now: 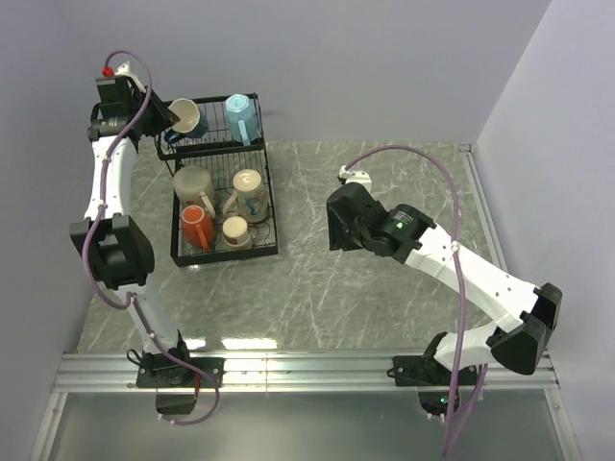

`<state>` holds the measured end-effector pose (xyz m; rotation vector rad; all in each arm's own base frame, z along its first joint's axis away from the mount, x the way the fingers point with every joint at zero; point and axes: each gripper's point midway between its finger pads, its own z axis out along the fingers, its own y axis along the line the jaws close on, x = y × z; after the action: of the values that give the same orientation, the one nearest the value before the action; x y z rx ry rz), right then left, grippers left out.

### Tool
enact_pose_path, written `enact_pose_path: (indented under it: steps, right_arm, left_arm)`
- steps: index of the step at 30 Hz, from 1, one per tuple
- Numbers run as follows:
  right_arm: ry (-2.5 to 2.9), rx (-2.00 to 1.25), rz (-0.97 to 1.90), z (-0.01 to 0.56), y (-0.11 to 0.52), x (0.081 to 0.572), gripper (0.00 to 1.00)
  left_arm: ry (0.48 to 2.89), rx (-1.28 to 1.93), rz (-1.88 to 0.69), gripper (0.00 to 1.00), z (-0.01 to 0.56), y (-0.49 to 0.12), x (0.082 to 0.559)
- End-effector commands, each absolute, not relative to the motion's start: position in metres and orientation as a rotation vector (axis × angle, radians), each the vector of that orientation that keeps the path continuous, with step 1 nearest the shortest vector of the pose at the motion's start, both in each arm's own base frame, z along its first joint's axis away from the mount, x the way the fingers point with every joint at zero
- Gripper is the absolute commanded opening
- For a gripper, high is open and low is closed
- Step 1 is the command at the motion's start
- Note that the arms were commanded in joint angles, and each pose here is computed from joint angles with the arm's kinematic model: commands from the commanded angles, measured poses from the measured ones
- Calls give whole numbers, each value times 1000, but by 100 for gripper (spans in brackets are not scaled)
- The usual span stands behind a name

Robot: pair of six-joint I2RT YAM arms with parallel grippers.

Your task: Load the cups into the dish rack

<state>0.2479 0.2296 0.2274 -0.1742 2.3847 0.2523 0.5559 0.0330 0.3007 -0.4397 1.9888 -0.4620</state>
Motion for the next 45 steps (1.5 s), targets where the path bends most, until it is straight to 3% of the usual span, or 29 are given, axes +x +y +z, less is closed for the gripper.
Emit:
enact_pose_path:
  steps: [1, 3, 12, 17, 20, 23, 24, 32, 40, 45]
  right_arm:
    - [2350, -159, 274, 239, 235, 257, 52]
    - [2347, -159, 276, 240, 237, 258, 52]
    - [2258, -224, 374, 271, 260, 271, 52]
    - [2107, -328, 548, 332, 302, 289, 56]
    - [2028, -388, 703, 367, 334, 296, 68]
    - [1959, -401, 884, 401, 364, 311, 91]
    - [1910, -438, 1007, 424, 375, 305, 94]
    - [1726, -271, 1668, 475, 411, 362, 98]
    - [1640, -186, 1950, 478, 447, 389, 99]
    - [1618, -180, 1974, 479, 457, 391, 100]
  left_arm:
    - [1945, -397, -494, 13, 314, 27, 567]
    - [1942, -406, -502, 0, 314, 27, 568]
    - [1831, -405, -693, 0, 348, 21, 550]
    - [1723, -488, -944, 0, 361, 28, 523]
    - [1638, -481, -1023, 0, 375, 37, 508]
    - [1565, -443, -1120, 0, 393, 37, 489]
    - [1539, -417, -1149, 0, 403, 35, 478]
    - [1381, -360, -1382, 0, 424, 14, 442]
    - [1294, -218, -1529, 0, 441, -11, 420]
    - [1291, -191, -1641, 0, 437, -34, 417]
